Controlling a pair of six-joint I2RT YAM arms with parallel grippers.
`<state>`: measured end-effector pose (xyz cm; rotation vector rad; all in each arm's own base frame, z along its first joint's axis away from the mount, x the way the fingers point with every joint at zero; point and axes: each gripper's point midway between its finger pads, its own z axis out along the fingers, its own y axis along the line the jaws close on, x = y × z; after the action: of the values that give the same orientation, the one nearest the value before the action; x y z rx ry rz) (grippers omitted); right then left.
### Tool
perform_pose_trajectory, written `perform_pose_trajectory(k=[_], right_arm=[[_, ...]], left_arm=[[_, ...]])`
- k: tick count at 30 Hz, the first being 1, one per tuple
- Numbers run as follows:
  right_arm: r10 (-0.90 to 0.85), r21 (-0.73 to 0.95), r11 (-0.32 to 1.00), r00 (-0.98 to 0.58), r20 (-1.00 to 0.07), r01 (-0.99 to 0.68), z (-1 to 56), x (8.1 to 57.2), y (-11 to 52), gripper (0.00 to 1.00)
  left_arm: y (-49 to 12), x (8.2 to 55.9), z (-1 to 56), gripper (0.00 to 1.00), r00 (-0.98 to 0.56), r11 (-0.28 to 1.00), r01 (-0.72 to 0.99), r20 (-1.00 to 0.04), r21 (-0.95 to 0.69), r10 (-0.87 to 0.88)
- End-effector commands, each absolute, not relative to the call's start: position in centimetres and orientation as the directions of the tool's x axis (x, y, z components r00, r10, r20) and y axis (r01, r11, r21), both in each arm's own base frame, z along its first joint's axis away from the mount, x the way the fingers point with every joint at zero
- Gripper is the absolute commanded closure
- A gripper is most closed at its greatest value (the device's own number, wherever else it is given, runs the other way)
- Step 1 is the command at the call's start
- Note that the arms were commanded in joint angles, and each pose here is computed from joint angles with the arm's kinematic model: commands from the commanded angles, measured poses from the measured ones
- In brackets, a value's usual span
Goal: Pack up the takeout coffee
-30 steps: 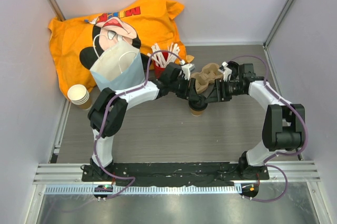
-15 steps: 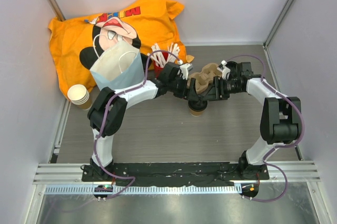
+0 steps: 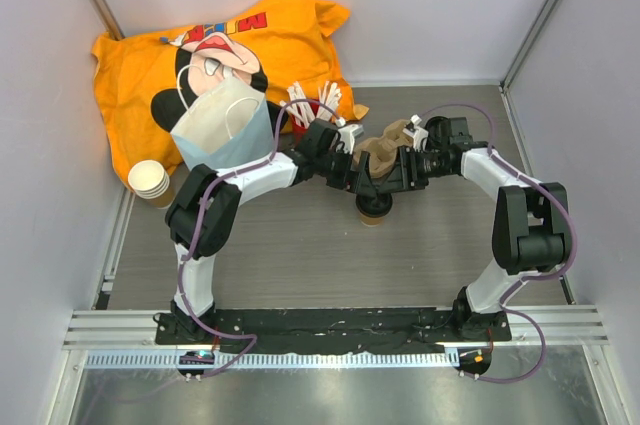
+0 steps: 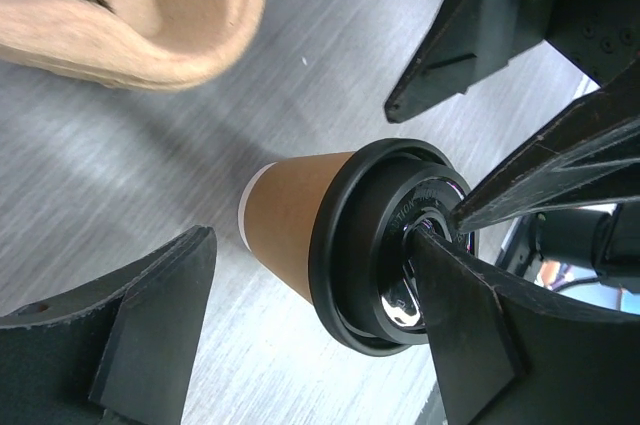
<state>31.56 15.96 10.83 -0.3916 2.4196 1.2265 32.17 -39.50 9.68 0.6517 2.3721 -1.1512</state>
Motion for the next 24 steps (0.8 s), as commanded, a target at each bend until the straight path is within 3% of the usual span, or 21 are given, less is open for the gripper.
perform_pose_trajectory(k=[1,7,8,9,24], right_arm=[[-0.072,0.694,0.569,-0.867,-0.492,-0.441,11.2,31.9,16.3,0.37],[-0.074,0.685,0.573,-0.861,-0.504,-0.45,11.5,31.6,16.2,0.37],[-0.073,0.682,0.574,-0.857,-0.51,-0.455,11.6,31.6,16.1,0.37],[-0.074,0.682,0.575,-0.859,-0.507,-0.452,11.6,31.4,16.1,0.37],[-0.103,0.664,0.561,-0.837,-0.537,-0.495,12.8,29.9,16.4,0.32]], left_arm=[[-38.8,30.4,7.8,0.16,-0.833,0.545,0.546,-0.483,-0.636,0.27],[-38.9,31.3,9.8,0.12,-0.827,0.515,0.552,-0.511,-0.656,0.236],[-38.9,31.4,10.1,0.03,-0.825,0.512,0.554,-0.517,-0.657,0.229],[-38.7,31.7,10.2,0.0,-0.827,0.513,0.549,-0.515,-0.66,0.223],[-36.6,33.1,15.0,0.0,-0.792,0.461,0.583,-0.595,-0.669,0.139]])
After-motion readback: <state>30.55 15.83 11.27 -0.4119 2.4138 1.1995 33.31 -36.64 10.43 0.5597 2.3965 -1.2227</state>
